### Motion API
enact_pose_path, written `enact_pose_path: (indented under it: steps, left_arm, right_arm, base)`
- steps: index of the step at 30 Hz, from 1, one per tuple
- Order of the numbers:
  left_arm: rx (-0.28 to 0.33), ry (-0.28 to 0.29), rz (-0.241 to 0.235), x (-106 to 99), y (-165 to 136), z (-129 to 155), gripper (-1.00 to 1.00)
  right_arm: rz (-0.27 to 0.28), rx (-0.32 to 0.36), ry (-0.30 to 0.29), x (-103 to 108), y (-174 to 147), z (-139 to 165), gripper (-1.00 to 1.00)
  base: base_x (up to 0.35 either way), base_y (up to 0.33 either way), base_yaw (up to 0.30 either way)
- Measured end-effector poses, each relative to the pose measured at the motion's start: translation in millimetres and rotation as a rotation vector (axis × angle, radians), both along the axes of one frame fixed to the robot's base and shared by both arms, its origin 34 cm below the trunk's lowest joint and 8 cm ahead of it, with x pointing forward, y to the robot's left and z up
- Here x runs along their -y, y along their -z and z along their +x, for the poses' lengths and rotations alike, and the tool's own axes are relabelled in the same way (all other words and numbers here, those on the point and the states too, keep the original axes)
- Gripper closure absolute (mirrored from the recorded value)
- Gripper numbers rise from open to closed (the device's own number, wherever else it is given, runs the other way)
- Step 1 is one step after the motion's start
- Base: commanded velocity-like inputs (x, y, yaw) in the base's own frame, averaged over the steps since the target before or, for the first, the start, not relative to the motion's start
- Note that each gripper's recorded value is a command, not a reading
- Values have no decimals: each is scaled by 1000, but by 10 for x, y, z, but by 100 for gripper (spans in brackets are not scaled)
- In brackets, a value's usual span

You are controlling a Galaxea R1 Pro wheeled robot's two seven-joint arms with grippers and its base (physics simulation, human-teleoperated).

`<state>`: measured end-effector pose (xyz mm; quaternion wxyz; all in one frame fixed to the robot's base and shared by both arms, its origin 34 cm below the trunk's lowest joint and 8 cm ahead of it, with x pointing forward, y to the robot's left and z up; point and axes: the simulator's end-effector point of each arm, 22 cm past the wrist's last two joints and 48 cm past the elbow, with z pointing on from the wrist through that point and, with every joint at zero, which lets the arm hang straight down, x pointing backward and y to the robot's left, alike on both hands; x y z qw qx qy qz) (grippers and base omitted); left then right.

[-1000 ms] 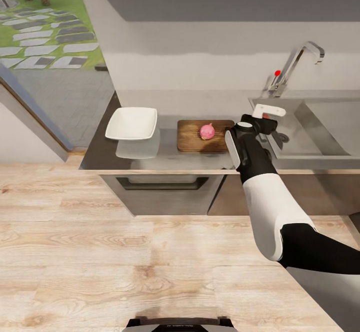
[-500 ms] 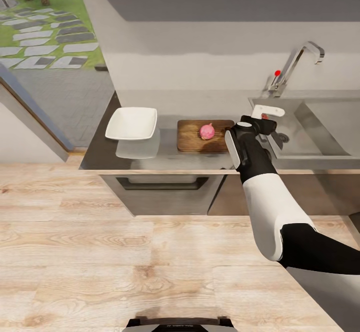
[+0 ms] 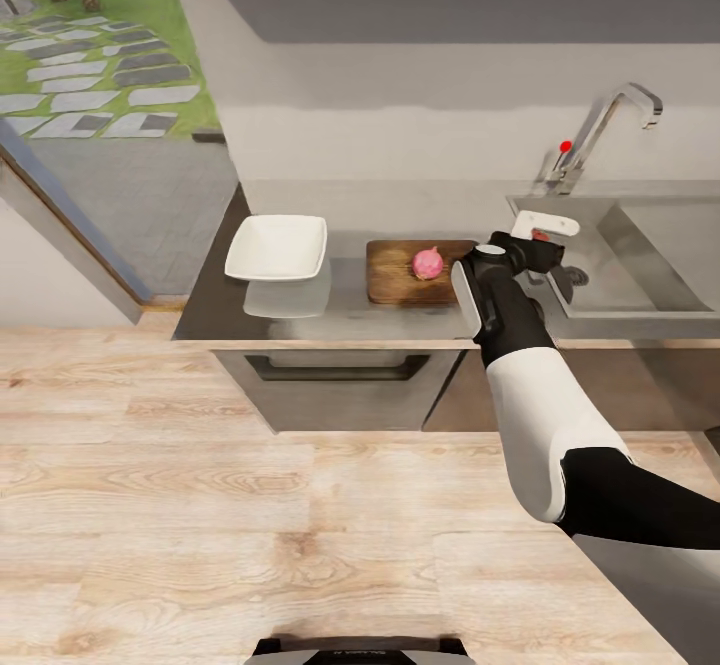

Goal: In the kitchen, take the Vidalia onion out of the sink, dice it on the chopping board with the paring knife, put the diced onion into the bowl on the countertop, then place both the paring knife and the chopping board into the sink.

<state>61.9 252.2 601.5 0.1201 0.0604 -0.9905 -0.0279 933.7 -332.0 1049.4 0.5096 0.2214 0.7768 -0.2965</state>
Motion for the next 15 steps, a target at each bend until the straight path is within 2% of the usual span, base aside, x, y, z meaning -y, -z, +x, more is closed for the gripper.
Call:
enact_pose_path:
  steps: [6, 15]
  left_arm:
    - [0, 0, 0, 0, 0, 0, -100]
    - [0, 0, -3, 19, 0, 0, -100]
  right_arm:
    - [-30, 63, 97, 153, -133, -115, 100]
    - [-40, 97, 141, 216, -195, -173, 100]
  base:
    - [0, 282, 0]
    - [0, 292, 0]
